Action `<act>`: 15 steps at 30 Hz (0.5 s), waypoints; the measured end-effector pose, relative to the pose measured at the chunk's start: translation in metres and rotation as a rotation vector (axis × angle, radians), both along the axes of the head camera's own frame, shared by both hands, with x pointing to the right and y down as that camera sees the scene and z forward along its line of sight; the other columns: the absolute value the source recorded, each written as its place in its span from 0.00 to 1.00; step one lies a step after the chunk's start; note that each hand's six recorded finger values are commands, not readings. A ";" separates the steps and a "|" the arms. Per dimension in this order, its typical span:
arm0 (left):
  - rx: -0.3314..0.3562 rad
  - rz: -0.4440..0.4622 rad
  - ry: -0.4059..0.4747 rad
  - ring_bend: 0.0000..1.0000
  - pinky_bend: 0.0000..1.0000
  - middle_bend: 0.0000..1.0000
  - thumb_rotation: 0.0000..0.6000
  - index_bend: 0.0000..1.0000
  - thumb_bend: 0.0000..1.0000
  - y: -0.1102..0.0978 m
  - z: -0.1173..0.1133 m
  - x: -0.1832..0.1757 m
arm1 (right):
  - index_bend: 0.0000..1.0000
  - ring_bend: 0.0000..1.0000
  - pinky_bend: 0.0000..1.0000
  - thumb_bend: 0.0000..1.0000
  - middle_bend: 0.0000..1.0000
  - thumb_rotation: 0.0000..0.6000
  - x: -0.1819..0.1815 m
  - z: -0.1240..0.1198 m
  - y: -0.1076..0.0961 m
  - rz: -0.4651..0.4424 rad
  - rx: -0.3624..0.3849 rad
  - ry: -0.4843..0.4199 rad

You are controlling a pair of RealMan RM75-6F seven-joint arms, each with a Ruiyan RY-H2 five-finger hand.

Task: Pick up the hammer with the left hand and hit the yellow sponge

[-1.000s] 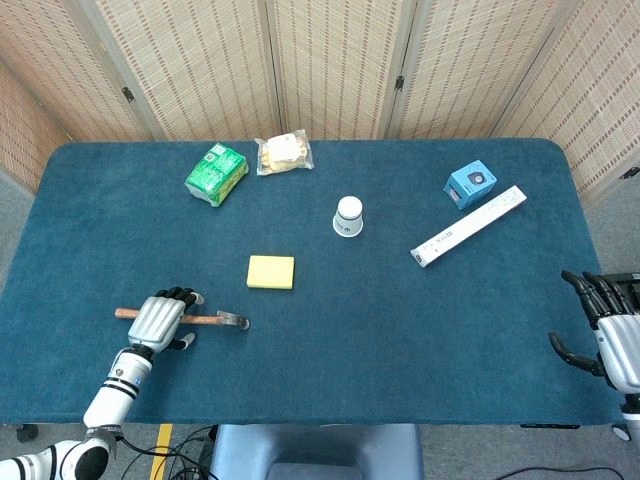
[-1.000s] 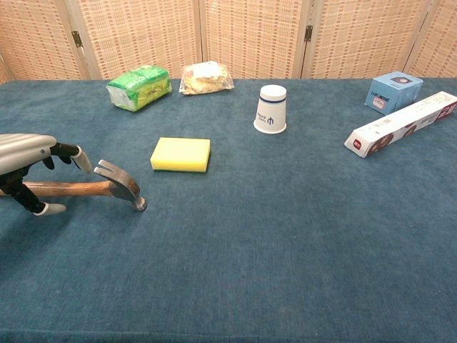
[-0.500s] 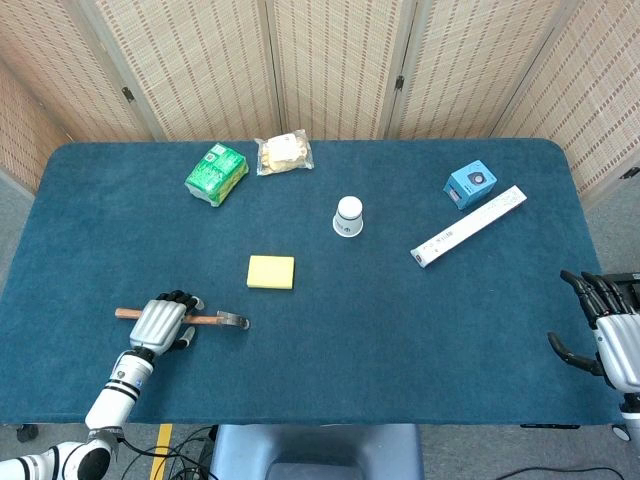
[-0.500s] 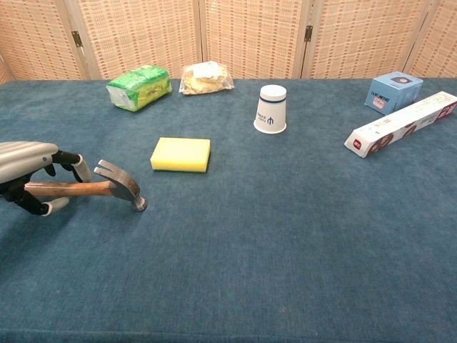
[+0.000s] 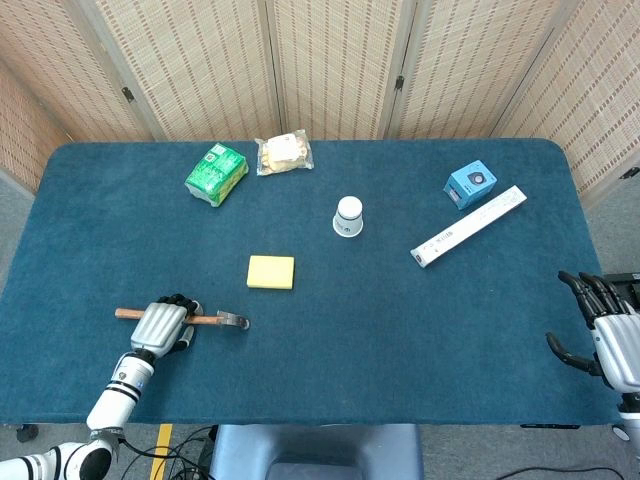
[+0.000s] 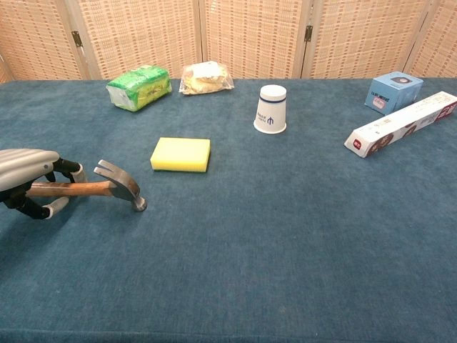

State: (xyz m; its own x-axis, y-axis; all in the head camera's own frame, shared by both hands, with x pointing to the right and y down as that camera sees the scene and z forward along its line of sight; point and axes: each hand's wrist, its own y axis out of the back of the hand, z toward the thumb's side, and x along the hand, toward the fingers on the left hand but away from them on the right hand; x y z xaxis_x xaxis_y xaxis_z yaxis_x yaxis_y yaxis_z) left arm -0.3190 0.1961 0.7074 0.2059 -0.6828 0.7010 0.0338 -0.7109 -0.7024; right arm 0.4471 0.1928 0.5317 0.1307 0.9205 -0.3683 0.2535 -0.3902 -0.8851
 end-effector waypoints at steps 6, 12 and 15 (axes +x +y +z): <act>-0.002 -0.003 -0.002 0.30 0.30 0.43 1.00 0.42 0.58 0.000 0.003 -0.002 | 0.00 0.09 0.09 0.25 0.16 1.00 0.000 0.000 0.001 0.002 -0.002 0.000; -0.005 -0.009 0.004 0.36 0.30 0.47 1.00 0.45 0.59 0.001 0.003 -0.003 | 0.00 0.09 0.09 0.25 0.16 1.00 -0.001 0.000 0.001 0.003 -0.005 -0.005; -0.013 -0.018 0.015 0.40 0.30 0.51 1.00 0.48 0.61 0.001 0.005 -0.002 | 0.00 0.09 0.09 0.25 0.16 1.00 -0.001 0.000 0.001 0.003 -0.006 -0.005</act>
